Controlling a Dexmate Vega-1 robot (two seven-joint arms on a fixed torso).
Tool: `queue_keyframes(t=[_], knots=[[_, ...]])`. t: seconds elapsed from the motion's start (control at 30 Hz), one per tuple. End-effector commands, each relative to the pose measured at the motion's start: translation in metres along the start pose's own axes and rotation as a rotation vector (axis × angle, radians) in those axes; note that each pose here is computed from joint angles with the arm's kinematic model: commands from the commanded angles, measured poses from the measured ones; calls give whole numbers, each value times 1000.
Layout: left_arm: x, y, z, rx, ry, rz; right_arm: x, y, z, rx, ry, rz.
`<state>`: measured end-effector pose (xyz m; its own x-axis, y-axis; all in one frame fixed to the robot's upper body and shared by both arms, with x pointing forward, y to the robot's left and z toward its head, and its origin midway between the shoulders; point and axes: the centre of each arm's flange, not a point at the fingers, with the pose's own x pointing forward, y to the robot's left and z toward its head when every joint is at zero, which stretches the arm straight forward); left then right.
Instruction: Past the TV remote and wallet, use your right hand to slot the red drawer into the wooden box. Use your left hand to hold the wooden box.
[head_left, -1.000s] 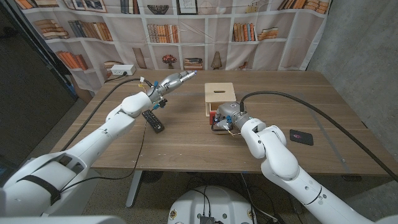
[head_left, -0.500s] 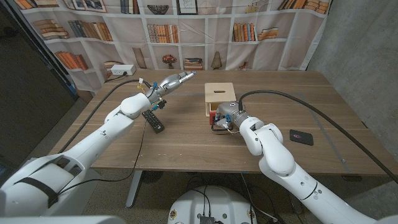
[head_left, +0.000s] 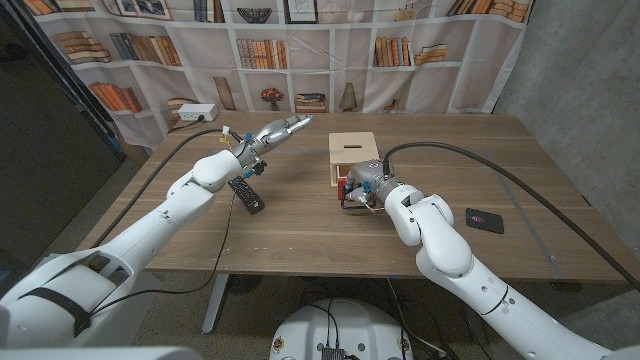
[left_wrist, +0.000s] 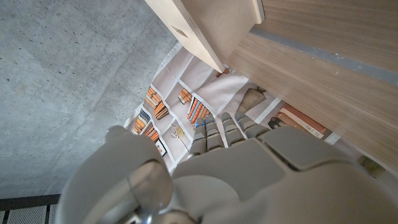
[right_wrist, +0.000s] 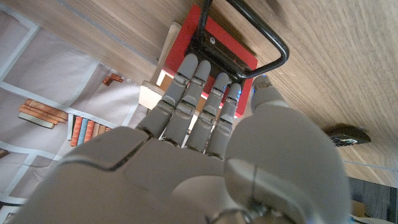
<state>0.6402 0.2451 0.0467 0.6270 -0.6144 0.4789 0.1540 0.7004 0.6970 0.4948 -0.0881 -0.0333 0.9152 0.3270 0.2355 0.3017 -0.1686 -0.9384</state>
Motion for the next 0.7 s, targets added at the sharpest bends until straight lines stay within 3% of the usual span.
queue_keyframes(t=[0.03,0.5,0.7], knots=[[1,-1,1,1,3,-2,2,-3,-4,-8,-2,-11],[6,-4,4,15,-1,-17,-2,-8,-6,-19,1,-38],[18,-10,10,145,-4,-32,-3,-6,-5,-17,7,-32]])
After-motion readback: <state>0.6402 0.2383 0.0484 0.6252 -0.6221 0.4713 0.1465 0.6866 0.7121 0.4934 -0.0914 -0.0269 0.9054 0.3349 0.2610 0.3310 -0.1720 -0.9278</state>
